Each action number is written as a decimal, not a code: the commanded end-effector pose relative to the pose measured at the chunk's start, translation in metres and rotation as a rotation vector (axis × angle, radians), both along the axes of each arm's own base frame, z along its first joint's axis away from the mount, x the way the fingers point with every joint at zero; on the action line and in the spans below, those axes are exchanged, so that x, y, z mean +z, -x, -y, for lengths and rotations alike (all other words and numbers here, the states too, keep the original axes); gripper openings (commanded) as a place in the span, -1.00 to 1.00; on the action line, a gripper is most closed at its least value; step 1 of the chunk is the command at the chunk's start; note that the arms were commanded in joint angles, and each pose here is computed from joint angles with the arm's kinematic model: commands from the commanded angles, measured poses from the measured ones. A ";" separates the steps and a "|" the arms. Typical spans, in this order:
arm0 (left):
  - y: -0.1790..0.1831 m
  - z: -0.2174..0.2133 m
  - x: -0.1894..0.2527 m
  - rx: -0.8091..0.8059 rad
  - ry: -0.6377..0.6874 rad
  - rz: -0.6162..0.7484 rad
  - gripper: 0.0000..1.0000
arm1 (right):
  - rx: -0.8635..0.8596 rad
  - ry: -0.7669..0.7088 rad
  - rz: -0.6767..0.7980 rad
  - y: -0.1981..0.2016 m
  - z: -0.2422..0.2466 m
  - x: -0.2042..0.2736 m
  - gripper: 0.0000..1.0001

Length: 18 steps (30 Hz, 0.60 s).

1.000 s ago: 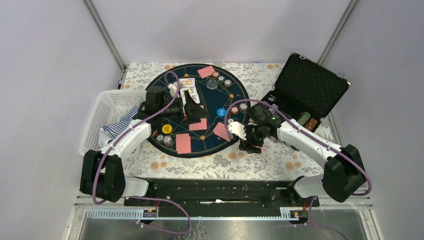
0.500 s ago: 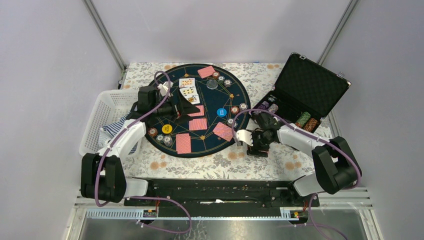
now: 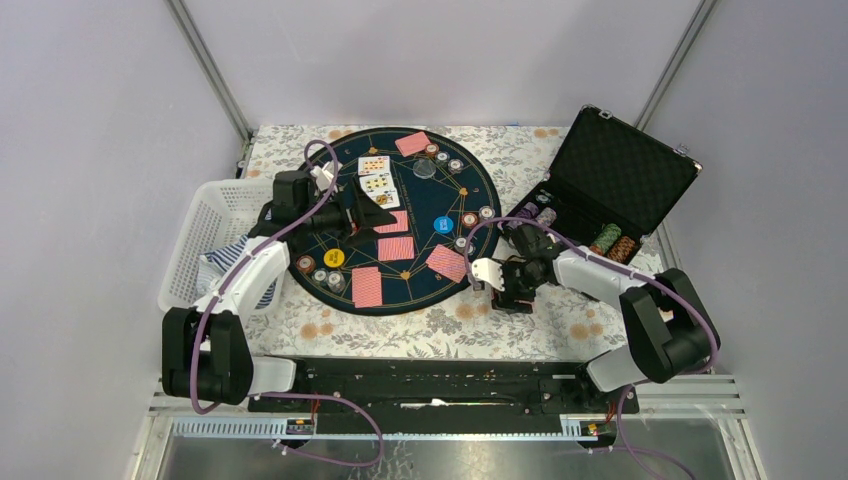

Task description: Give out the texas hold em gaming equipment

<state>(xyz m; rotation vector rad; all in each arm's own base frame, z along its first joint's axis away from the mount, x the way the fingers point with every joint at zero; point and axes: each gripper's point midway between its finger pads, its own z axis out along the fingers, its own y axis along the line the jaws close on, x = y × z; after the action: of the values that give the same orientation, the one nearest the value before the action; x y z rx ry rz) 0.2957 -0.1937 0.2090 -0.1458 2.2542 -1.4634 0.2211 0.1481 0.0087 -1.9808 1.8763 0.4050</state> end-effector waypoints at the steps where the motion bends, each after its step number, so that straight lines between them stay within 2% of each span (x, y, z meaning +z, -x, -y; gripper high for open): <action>1: -0.011 -0.004 0.021 0.016 -0.013 0.094 0.97 | 0.020 0.023 0.008 -0.007 0.002 -0.017 -0.12; 11: -0.017 -0.010 0.022 0.029 -0.050 0.110 0.98 | 0.020 0.027 0.005 -0.004 0.004 -0.019 0.29; 18: -0.019 -0.013 0.025 0.030 -0.066 0.119 0.97 | 0.025 0.024 0.001 -0.001 0.005 -0.015 0.72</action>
<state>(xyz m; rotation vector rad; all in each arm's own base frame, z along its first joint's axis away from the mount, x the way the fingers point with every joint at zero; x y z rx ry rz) 0.3048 -0.1849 0.2175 -0.1222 2.2439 -1.3890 0.2263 0.1556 0.0089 -1.9657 1.8490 0.4324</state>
